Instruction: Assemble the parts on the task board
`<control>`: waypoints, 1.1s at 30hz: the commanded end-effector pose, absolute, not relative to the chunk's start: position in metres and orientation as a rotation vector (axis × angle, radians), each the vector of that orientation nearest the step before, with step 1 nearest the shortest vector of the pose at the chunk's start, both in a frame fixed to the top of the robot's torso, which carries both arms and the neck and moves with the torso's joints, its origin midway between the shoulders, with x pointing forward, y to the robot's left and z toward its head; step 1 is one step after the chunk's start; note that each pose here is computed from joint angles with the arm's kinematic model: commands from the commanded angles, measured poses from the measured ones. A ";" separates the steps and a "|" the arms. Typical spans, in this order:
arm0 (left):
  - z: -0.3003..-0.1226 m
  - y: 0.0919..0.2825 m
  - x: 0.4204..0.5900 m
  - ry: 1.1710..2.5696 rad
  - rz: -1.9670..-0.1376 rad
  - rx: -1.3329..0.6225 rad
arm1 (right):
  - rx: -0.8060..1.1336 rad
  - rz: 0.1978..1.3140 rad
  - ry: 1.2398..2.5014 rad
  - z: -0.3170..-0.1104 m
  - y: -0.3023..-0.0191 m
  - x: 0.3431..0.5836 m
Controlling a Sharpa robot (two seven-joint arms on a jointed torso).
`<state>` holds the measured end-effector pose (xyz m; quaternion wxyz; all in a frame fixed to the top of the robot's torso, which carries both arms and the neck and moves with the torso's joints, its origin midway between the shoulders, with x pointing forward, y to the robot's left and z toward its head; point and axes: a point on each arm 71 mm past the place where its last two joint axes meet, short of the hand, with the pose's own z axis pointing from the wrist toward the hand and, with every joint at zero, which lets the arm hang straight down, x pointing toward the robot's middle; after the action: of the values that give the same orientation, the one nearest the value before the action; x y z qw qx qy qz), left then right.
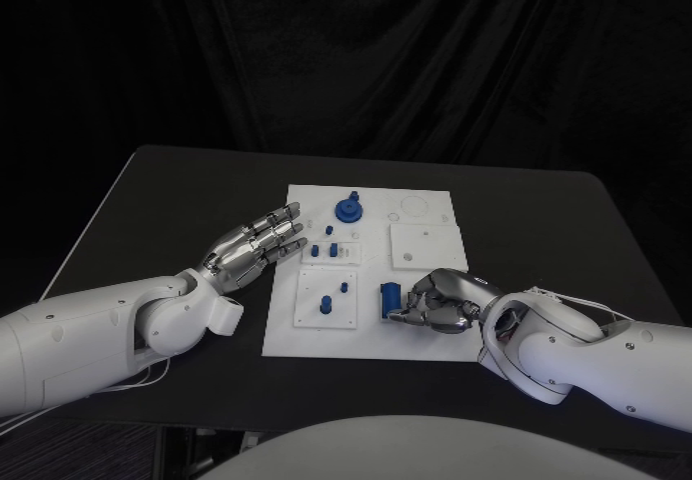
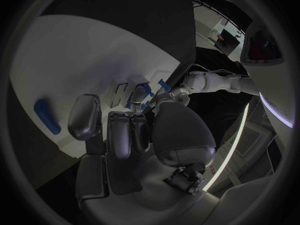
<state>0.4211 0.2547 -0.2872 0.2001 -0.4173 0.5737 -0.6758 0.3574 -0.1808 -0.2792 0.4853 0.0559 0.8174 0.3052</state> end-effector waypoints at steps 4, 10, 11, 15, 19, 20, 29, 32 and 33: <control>-0.287 0.253 0.420 1.600 -1.909 -1.167 | 0.180 0.745 1.930 -0.276 -0.183 0.359; -0.287 0.253 0.420 1.603 -1.909 -1.168 | 0.181 0.733 1.941 -0.278 -0.184 0.359; -0.287 0.253 0.420 1.603 -1.909 -1.168 | 0.181 0.732 1.943 -0.278 -0.184 0.359; -0.287 0.252 0.420 1.605 -1.910 -1.168 | 0.177 0.729 1.951 -0.279 -0.183 0.360; -0.287 0.252 0.420 1.606 -1.911 -1.168 | 0.169 0.723 1.961 -0.280 -0.182 0.360; -0.287 0.252 0.420 1.606 -1.911 -1.168 | 0.166 0.721 1.964 -0.280 -0.181 0.360; -0.288 0.251 0.420 1.607 -1.914 -1.168 | 0.138 0.690 1.984 -0.282 -0.180 0.360; -0.288 0.251 0.420 1.607 -1.914 -1.168 | 0.128 0.679 1.991 -0.283 -0.180 0.360; -0.288 0.251 0.420 1.607 -1.914 -1.168 | 0.127 0.677 1.992 -0.283 -0.180 0.360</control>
<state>0.4206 0.2532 -0.2882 0.1965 -0.4177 0.5761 -0.6746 0.3615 -0.1792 -0.2801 0.4976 0.0588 0.8133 0.2958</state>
